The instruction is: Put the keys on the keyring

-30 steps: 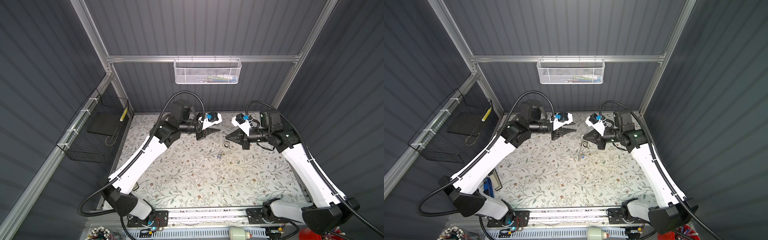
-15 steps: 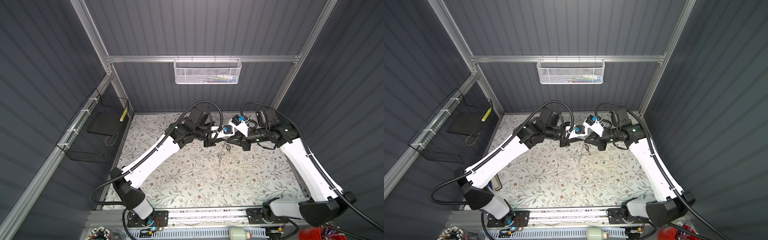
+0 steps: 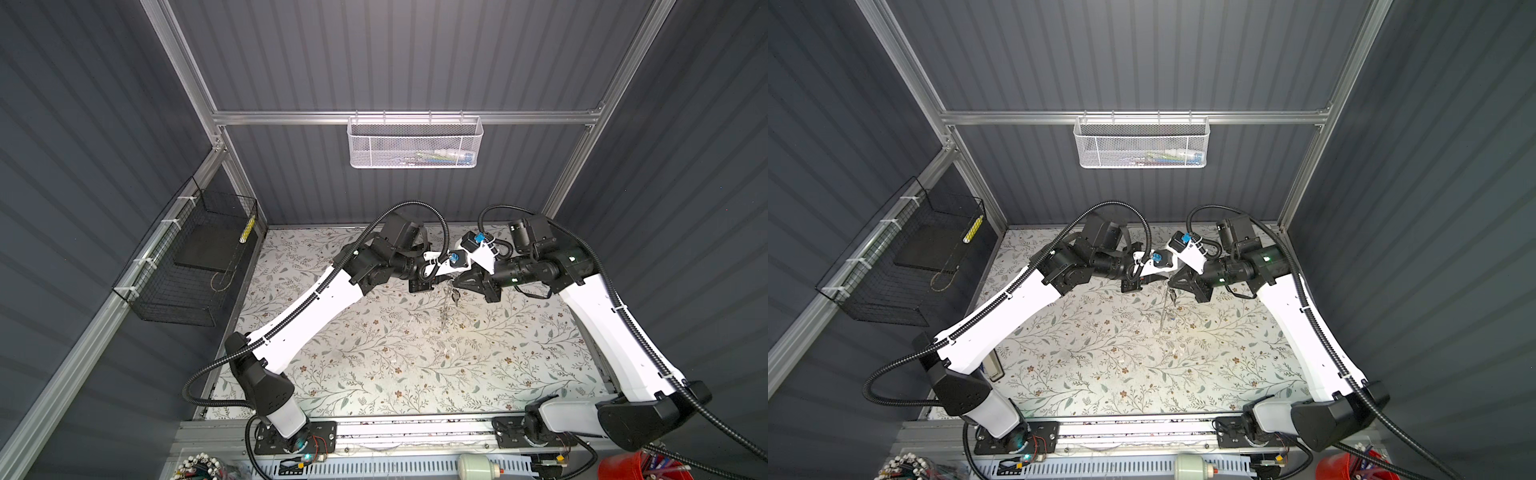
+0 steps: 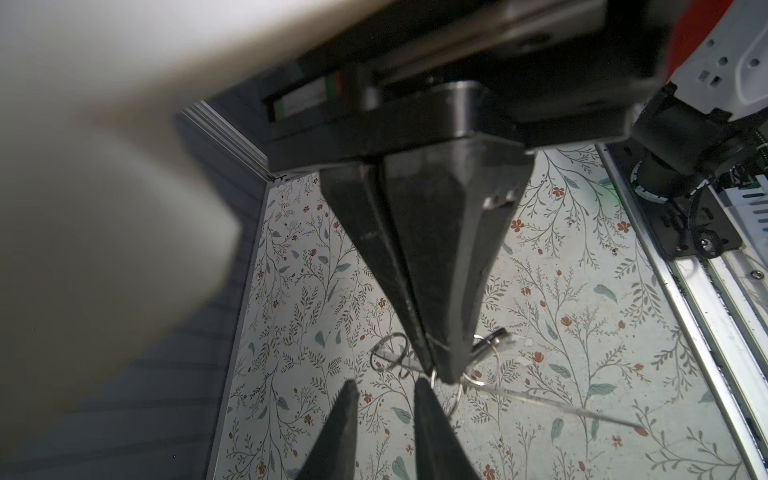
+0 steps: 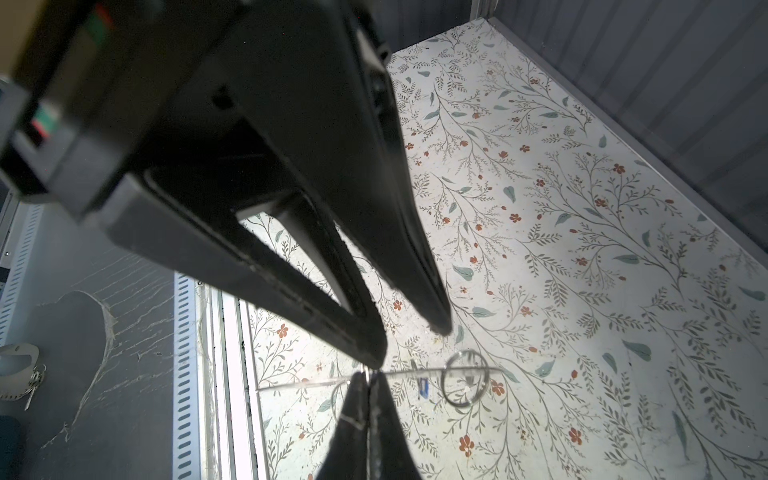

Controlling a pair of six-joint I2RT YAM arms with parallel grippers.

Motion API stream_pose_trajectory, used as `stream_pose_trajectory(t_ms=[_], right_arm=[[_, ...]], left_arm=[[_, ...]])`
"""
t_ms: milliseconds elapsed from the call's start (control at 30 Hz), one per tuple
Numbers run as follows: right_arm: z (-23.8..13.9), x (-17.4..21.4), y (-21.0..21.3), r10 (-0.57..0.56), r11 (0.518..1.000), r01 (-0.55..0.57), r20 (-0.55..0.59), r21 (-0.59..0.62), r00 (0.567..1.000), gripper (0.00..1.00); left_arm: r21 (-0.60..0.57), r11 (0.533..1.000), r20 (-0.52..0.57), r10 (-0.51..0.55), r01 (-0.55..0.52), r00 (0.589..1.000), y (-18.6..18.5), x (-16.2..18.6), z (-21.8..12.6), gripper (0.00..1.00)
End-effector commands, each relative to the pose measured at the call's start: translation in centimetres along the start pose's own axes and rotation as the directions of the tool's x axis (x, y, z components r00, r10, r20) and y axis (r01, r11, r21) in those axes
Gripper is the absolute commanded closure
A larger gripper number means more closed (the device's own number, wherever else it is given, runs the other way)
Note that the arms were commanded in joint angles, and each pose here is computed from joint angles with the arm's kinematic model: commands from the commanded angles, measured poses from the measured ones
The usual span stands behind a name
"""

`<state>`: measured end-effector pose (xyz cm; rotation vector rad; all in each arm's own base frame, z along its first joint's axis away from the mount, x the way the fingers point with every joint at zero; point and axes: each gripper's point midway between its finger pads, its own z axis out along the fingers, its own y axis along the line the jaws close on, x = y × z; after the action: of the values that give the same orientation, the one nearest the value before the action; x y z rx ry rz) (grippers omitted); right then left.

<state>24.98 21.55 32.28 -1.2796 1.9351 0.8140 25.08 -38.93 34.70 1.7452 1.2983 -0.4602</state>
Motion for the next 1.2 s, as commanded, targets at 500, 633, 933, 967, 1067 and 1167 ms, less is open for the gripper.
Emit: stream_pose_trajectory(t_ms=[500,633,933,967,1067,1167], right_arm=[[-0.1,-0.7,-0.3,-0.029,0.999,0.029,0.005,0.019,1.0,1.0],[-0.1,-0.8,0.2,-0.045,0.999,0.045,0.016,0.005,0.999,1.0],[0.4,-1.2,0.8,-0.071,0.997,0.072,0.022,-0.008,0.997,1.0],[0.3,-1.2,0.8,-0.073,0.997,0.073,0.022,-0.009,0.997,1.0],[0.3,-1.2,0.8,-0.084,0.996,0.084,0.02,-0.002,0.996,1.0],[0.2,-1.3,0.8,-0.109,0.994,0.109,0.023,0.015,0.994,1.0]], left_arm=[[0.062,0.998,-0.003,0.019,-0.019,1.0,-1.5,-0.3,-0.5,0.74],[0.056,0.998,-0.021,0.022,-0.021,1.0,-1.3,0.1,-0.3,0.75],[0.072,0.997,-0.034,0.022,-0.02,0.999,-1.5,0.4,-0.2,0.8],[0.073,0.997,-0.035,0.024,-0.022,0.999,-1.5,0.4,-0.2,0.82],[0.076,0.997,-0.041,0.022,-0.019,0.999,-1.6,0.6,-0.1,0.84],[0.084,0.996,-0.048,0.021,-0.017,0.999,-1.8,0.7,0.0,0.84]])
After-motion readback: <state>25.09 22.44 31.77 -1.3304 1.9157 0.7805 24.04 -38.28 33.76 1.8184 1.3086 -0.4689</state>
